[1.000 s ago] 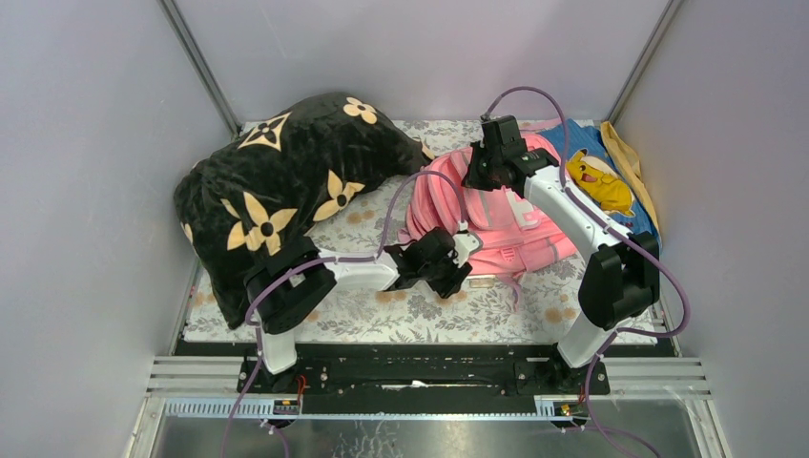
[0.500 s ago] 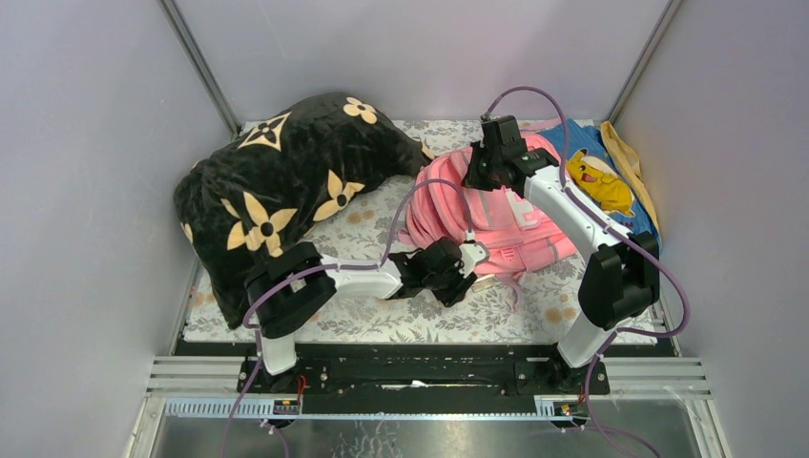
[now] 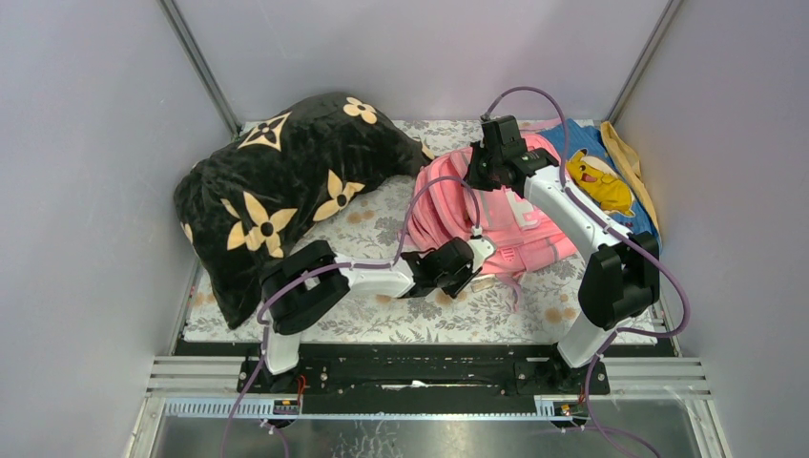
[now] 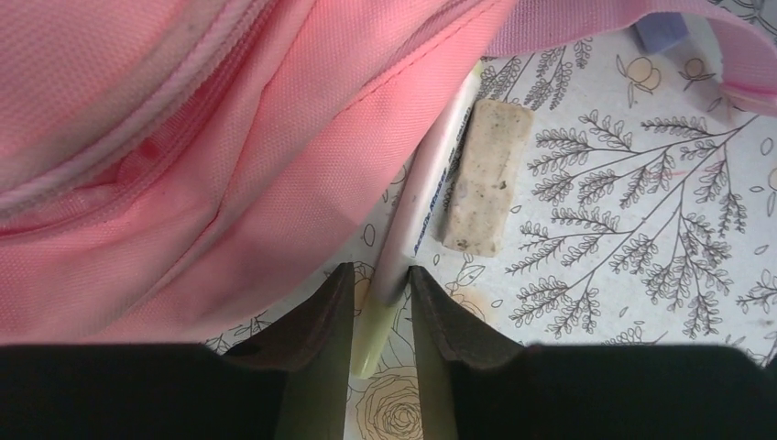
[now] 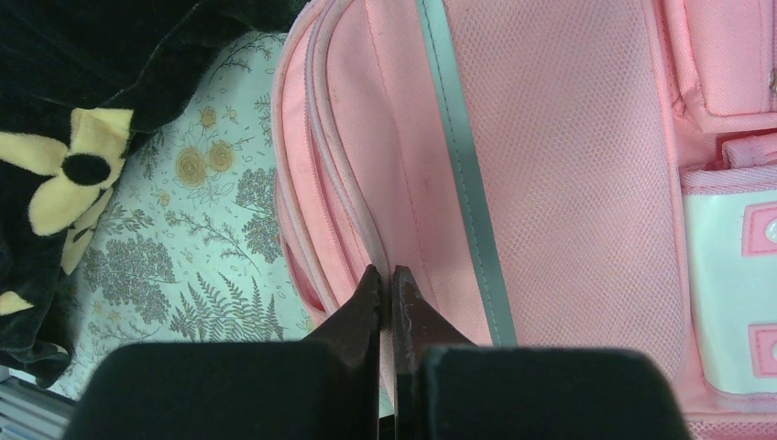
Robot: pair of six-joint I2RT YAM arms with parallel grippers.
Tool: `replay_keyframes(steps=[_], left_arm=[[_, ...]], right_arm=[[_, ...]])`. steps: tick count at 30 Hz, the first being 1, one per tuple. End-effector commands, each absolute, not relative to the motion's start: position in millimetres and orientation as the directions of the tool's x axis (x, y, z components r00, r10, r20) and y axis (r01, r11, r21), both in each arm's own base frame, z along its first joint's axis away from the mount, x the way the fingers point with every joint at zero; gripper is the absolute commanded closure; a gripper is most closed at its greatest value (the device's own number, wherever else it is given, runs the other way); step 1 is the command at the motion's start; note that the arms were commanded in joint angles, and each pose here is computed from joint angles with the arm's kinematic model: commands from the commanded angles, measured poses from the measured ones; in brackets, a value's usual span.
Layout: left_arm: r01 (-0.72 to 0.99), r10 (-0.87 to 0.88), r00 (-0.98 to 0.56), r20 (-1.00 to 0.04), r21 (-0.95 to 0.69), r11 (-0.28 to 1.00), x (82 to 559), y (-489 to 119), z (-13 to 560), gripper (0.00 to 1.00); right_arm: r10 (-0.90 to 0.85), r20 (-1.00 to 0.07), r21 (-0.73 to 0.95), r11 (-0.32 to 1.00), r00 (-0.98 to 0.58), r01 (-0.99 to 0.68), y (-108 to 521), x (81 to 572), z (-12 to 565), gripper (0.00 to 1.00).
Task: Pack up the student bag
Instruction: Pick up the stationery from the center of the board.
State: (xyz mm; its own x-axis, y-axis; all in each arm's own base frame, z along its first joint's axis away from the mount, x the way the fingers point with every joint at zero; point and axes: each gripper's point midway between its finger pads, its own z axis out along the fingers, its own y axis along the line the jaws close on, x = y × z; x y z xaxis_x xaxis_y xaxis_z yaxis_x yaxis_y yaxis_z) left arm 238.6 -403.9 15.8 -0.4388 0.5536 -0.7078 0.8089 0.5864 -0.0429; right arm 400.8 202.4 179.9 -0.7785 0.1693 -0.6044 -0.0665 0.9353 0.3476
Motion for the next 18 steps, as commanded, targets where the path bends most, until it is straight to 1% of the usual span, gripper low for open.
replay_keyframes(steps=[1, 3, 5, 7, 9, 13, 18], left_arm=[[0.782, 0.633, -0.460, -0.623, 0.054, 0.621, 233.6, -372.1, -7.2, 0.68], [0.776, 0.639, -0.475, -0.604, 0.054, 0.628, 226.7, -360.8, -9.9, 0.73], [0.770, 0.634, -0.491, -0.598, 0.043, 0.637, 219.7, -351.3, -8.4, 0.81], [0.758, 0.620, -0.510, -0.596, 0.030, 0.652, 213.0, -341.2, -5.5, 0.84], [0.744, 0.606, -0.529, -0.594, 0.019, 0.668, 206.8, -331.2, -1.1, 0.92], [0.710, 0.594, -0.584, -0.553, 0.006, 0.704, 190.8, -304.4, 2.5, 0.93], [0.607, 0.538, -0.674, -0.505, 0.035, 0.794, 181.7, -270.5, 0.9, 0.94]], right_arm=[[0.208, -0.652, 0.403, 0.910, -0.729, -0.100, 209.2, 403.4, 216.3, 1.00], [0.206, -0.653, 0.399, 0.912, -0.729, -0.100, 208.3, 403.4, 216.9, 1.00], [0.204, -0.655, 0.396, 0.913, -0.727, -0.101, 207.6, 403.3, 217.5, 1.00], [0.204, -0.655, 0.396, 0.913, -0.728, -0.101, 207.8, 403.5, 217.8, 1.00], [0.205, -0.654, 0.399, 0.911, -0.728, -0.102, 208.5, 403.7, 217.9, 1.00], [0.207, -0.651, 0.403, 0.910, -0.730, -0.102, 209.6, 404.7, 217.4, 1.00], [0.209, -0.648, 0.407, 0.908, -0.732, -0.102, 211.2, 405.4, 217.1, 1.00]])
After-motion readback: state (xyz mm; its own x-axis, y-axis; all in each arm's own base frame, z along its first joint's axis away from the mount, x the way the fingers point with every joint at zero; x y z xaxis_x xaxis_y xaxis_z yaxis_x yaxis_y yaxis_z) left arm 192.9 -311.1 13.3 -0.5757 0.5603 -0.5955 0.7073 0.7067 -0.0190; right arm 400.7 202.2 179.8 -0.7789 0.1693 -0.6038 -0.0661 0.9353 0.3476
